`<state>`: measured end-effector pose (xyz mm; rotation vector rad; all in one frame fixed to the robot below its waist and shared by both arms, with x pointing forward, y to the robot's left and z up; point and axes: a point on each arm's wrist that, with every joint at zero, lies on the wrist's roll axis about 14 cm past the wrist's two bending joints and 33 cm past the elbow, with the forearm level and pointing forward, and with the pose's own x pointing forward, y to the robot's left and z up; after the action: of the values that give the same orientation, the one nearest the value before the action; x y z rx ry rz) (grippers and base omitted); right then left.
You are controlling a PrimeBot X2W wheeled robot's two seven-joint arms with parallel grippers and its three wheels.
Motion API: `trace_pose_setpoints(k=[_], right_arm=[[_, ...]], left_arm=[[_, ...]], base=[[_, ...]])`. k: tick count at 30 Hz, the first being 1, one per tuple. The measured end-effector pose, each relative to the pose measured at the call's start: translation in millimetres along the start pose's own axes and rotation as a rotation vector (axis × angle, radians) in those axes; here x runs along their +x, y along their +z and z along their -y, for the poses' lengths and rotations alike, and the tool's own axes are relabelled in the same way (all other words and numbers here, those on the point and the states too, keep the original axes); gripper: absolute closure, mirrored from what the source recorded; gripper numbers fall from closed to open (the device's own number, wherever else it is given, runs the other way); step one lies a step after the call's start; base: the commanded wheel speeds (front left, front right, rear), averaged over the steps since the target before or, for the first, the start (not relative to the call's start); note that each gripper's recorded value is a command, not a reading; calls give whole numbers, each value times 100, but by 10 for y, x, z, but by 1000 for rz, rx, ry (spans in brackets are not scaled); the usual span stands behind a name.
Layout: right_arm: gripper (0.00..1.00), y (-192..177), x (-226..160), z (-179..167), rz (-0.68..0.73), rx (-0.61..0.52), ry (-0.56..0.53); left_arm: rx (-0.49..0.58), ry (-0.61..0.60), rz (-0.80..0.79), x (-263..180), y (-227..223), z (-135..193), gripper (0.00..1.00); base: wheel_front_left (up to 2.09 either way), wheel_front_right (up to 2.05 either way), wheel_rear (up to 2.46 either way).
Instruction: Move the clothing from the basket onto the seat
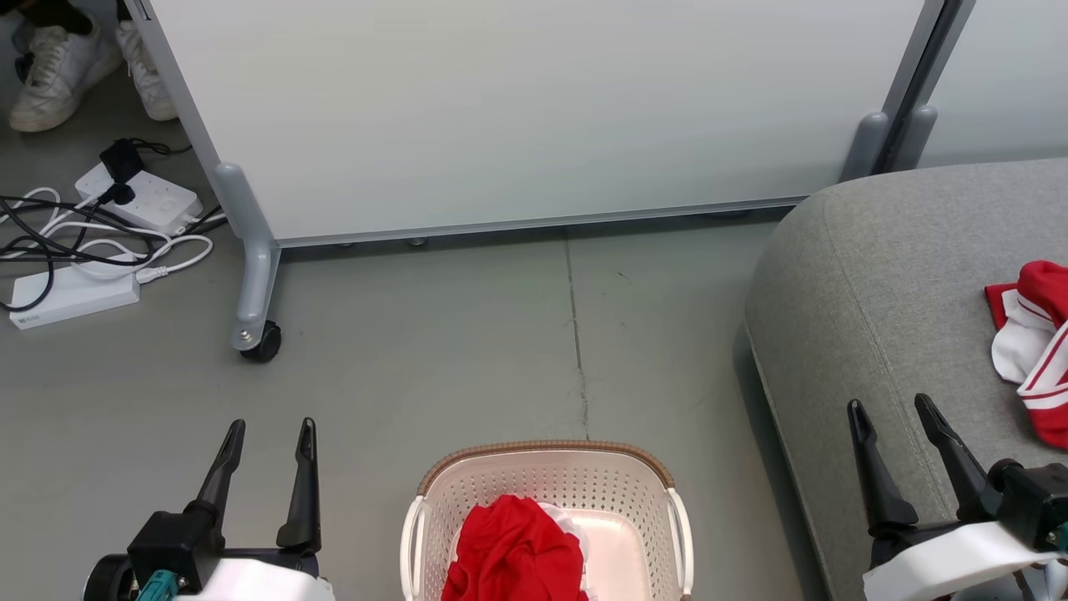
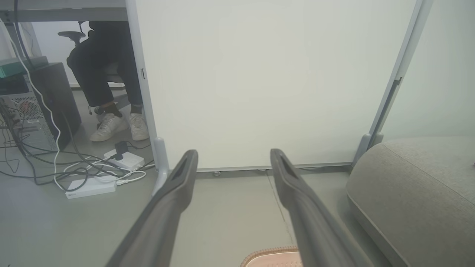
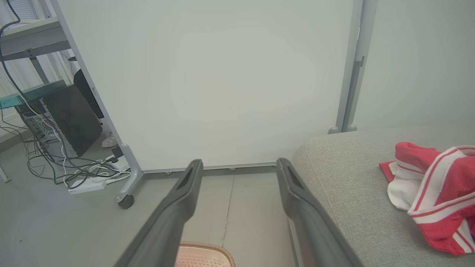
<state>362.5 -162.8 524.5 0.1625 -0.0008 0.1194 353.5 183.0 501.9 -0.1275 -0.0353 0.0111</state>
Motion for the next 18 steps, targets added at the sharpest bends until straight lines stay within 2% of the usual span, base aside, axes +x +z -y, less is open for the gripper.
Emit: trace_pose_setpoints(k=[14,18], right_arm=[[0,-32,26,-8,-11,2,3],[0,-38,56,-4,-17,-1,3]], left_arm=[[5,-4,-18,20,-56,22,0],[24,-35,4,133,3,121,0]], base=[[0,0,0],[0,0,0]])
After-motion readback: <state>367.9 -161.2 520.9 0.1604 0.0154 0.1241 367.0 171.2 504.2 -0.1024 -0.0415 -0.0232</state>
